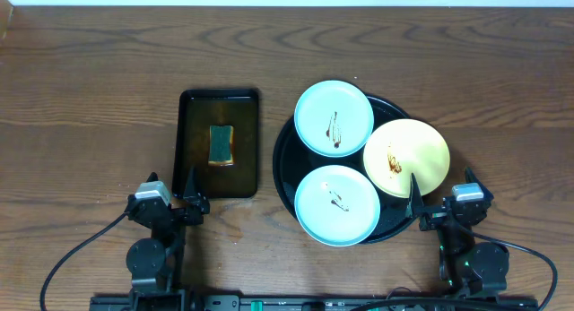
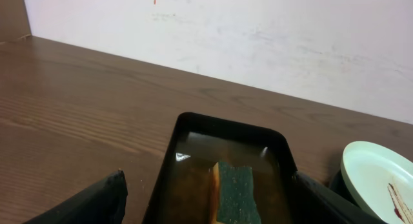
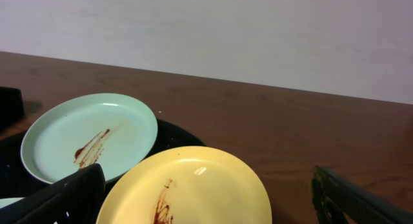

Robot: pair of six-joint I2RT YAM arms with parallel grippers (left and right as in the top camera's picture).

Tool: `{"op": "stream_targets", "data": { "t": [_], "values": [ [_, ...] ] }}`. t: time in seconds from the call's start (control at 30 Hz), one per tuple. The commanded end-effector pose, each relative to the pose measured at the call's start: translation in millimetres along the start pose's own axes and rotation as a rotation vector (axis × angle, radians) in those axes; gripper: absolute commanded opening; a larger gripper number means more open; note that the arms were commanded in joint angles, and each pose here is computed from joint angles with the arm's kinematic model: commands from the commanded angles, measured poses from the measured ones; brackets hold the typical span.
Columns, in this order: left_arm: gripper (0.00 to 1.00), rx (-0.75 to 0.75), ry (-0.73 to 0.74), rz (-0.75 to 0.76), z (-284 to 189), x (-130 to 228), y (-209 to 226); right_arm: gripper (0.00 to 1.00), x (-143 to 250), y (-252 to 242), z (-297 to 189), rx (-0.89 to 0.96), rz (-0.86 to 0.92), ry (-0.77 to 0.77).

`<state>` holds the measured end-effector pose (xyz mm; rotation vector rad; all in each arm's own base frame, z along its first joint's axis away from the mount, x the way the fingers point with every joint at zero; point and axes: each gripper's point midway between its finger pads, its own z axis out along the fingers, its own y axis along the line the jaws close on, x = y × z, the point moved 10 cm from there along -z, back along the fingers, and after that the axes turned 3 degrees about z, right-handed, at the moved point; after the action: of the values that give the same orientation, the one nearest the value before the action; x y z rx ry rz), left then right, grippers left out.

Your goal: Clean dirty plates on tray and stack at the side

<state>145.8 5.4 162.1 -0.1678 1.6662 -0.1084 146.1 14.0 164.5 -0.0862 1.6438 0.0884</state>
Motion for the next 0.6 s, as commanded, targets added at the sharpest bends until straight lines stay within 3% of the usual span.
{"op": "stream_targets", "data": {
  "t": [0.0,0.57],
  "values": [
    [0.80,-0.005,0.048,0.016,0.3,9.2,1.7,0.99,0.5,-1.7,-0.2,0.013,-0.011,0.001],
    [0.80,-0.025,0.047,0.016,0.3,9.3,3.2,0.99,0.2,-2.9,-0.2,0.029,-0.003,-0.001]
  ]
}}
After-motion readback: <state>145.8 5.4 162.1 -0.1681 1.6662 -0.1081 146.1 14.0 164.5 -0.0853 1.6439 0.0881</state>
